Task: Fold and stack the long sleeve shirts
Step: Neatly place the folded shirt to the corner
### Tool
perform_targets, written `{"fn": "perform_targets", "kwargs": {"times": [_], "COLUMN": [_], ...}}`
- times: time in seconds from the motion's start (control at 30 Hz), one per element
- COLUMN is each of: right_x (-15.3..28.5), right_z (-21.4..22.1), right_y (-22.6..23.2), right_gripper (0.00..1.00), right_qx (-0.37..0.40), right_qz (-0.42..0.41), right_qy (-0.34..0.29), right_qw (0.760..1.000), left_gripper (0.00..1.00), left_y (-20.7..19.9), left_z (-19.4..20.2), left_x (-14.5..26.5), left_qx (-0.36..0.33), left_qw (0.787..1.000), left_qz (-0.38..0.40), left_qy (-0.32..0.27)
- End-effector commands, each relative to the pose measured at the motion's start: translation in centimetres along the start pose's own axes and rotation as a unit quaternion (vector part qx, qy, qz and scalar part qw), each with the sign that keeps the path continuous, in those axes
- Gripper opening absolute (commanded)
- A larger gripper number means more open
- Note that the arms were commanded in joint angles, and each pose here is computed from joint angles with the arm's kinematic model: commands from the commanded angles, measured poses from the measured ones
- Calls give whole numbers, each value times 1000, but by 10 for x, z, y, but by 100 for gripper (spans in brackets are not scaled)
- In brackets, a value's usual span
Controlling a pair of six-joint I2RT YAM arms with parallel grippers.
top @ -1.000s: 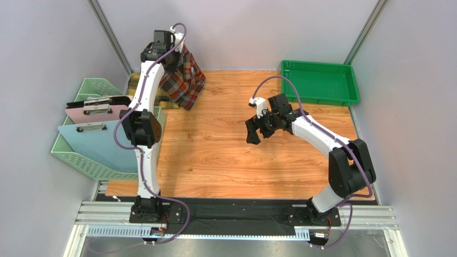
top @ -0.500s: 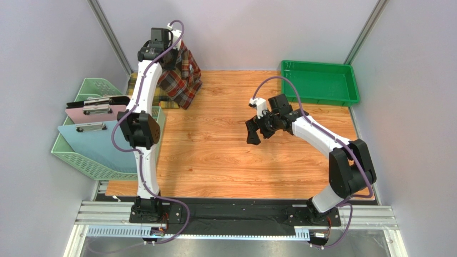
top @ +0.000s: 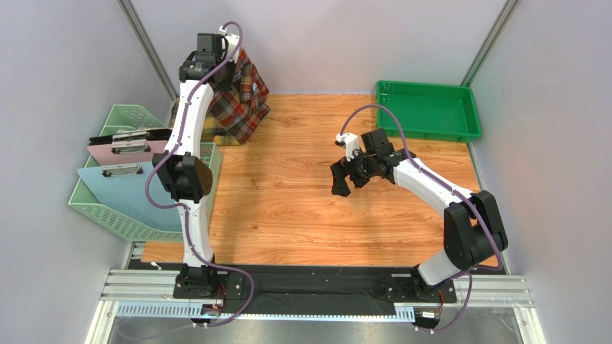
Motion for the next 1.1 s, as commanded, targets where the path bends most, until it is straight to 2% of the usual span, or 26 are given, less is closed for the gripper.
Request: {"fn": "perform_targets", "kwargs": {"times": [0.0, 0.87, 0.93, 0.97, 1.03, 1.07], "right_x": [12, 2, 2, 2, 2, 1], "right_z": [-13, -13, -12, -12, -12, -12], "right_y": [-1, -5, -5, -5, -5, -5], "right_gripper": [97, 98, 98, 98, 98, 98], "right_qx": [13, 7, 6, 8, 8, 8], "right_qz": [18, 8, 6, 7, 7, 7], "right_qy": [-35, -18, -14, -14, -13, -12], "right_qw": [999, 1000, 1000, 1000, 1000, 1000], "left_gripper": [0, 1, 12, 29, 42, 58], "left_y": [14, 84, 93, 98, 112, 117], "left_z": [-27, -9, -5, -5, -6, -6], "left_x": [26, -28, -31, -36, -36, -41], "left_qx": [1, 1, 6, 11, 16, 13], "left_qw": [997, 988, 984, 981, 973, 970], "left_qz": [-32, -143, -173, -185, -223, -235], "left_qy": [-65, -52, -47, -54, -61, -63]}}
Point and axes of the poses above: each gripper's point midway between its finger pads, its own x axis back along the fingers, its own y axis along the line the jaws close on, z = x × y, the point moved 7 cm from there along x, back along the fingers, and after that the axes turned 15 degrees about x, right-handed, at the moved point
